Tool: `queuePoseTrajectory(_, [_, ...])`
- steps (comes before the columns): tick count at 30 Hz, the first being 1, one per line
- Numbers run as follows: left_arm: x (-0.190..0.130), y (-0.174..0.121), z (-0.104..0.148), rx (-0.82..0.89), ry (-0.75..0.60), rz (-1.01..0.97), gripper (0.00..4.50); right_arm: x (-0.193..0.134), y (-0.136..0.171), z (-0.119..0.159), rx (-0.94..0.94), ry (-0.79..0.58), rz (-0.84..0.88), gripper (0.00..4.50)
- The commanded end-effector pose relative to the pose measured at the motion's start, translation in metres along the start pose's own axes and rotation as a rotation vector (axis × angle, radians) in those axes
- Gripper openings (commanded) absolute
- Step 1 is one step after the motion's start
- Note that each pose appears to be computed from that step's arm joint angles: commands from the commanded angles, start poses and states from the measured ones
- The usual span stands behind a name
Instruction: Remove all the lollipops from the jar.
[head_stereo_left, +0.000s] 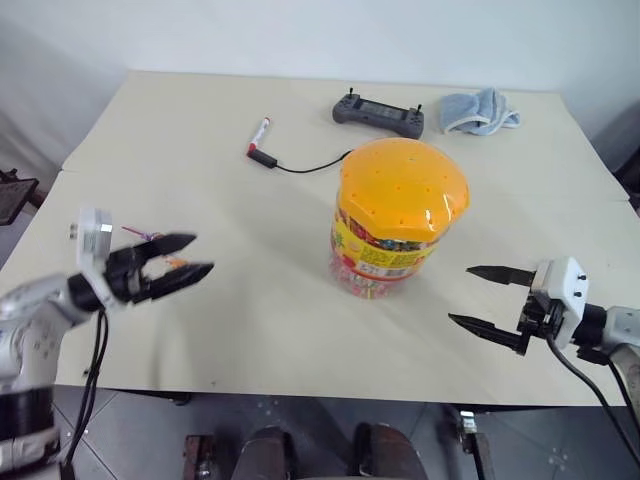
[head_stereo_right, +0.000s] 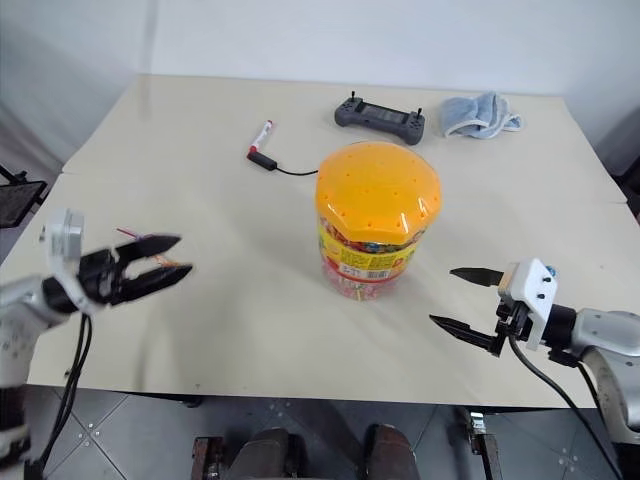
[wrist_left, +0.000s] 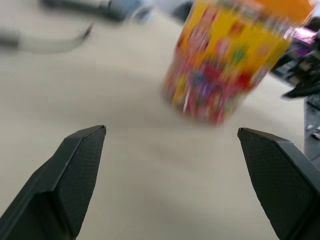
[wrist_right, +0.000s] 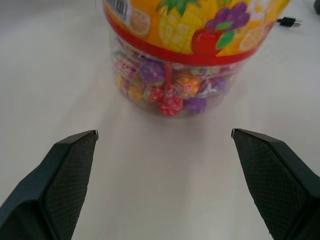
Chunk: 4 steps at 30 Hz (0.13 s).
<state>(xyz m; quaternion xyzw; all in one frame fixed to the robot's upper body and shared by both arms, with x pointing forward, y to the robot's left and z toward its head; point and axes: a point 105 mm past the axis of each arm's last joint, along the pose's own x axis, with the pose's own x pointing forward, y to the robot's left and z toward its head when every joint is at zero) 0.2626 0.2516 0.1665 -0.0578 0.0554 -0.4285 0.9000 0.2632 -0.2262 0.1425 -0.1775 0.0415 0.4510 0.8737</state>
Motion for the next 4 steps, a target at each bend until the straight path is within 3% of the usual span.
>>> queuePoseTrajectory(1, [-0.008,-0.011,0.024,0.107,-0.067,0.03,4.5,0.007,-0.01,-0.002,-0.016,-0.019,-0.055,4.47])
queuePoseTrajectory(4, [-0.011,-0.023,0.029,0.162,-0.106,0.01,4.5,0.014,-0.013,-0.006,-0.005,-0.032,-0.096,4.47])
